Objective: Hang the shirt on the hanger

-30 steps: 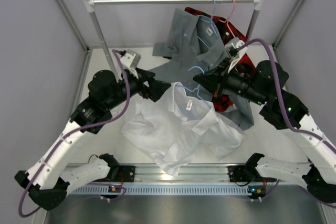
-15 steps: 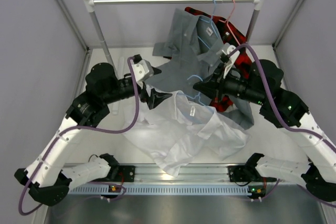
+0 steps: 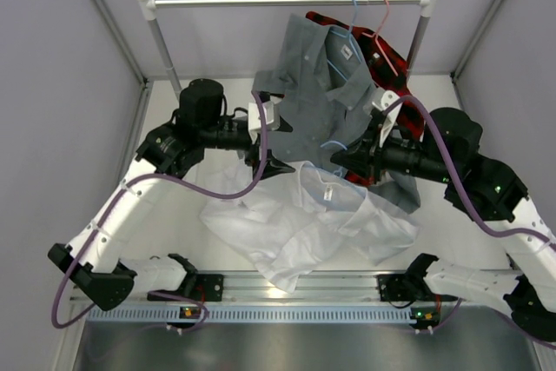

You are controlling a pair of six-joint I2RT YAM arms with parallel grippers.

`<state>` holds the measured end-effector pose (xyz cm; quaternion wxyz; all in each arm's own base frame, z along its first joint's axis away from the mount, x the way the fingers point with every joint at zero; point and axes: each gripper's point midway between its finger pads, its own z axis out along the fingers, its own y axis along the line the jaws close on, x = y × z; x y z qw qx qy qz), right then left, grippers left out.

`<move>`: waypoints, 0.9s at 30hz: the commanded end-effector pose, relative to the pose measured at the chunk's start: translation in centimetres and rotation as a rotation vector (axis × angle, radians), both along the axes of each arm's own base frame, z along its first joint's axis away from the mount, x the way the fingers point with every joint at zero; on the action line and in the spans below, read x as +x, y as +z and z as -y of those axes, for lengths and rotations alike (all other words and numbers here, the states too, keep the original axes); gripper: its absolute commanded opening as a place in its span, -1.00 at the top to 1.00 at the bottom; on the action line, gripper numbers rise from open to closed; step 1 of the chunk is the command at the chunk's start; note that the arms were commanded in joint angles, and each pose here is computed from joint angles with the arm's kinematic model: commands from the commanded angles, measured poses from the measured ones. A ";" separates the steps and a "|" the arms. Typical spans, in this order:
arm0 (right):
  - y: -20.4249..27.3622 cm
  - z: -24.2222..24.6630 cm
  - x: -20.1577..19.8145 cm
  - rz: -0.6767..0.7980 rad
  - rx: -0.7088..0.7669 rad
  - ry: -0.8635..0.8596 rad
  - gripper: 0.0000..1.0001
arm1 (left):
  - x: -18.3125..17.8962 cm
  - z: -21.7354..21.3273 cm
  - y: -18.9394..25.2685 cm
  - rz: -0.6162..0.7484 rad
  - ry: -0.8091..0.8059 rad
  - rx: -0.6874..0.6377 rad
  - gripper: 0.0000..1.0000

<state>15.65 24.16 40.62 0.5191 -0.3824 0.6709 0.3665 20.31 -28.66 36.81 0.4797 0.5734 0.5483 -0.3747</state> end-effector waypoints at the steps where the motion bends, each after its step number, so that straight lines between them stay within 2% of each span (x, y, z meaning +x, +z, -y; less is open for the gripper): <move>1: 1.9 0.5 -1.7 0.068 0.016 0.075 1.00 | -0.7 0.5 1.9 0.039 -0.094 -0.041 -0.96; 6: 2.5 0.3 -3.5 0.098 0.032 0.170 1.00 | -1.2 1.2 0.6 -0.005 -0.171 -0.042 -0.96; 9: 3.5 0.4 -3.4 0.109 0.047 0.158 1.00 | -2.4 1.6 -0.6 -0.086 -0.253 -0.045 -0.96; 15: 4.6 0.8 -2.9 0.121 0.063 0.115 1.00 | -4.9 1.2 -2.0 -0.134 -0.384 -0.061 -0.90; 17: 4.7 0.7 -2.8 0.121 0.063 0.116 1.00 | -4.9 1.3 -1.9 -0.150 -0.391 -0.064 -0.80; 20: 5.0 0.4 -3.1 0.121 0.072 0.139 1.00 | -3.9 1.8 -2.1 -0.173 -0.364 -0.048 -0.41; 27: 5.7 -0.1 -3.6 0.126 0.097 0.178 1.00 | -3.1 2.4 -2.4 -0.188 -0.352 -0.035 -0.35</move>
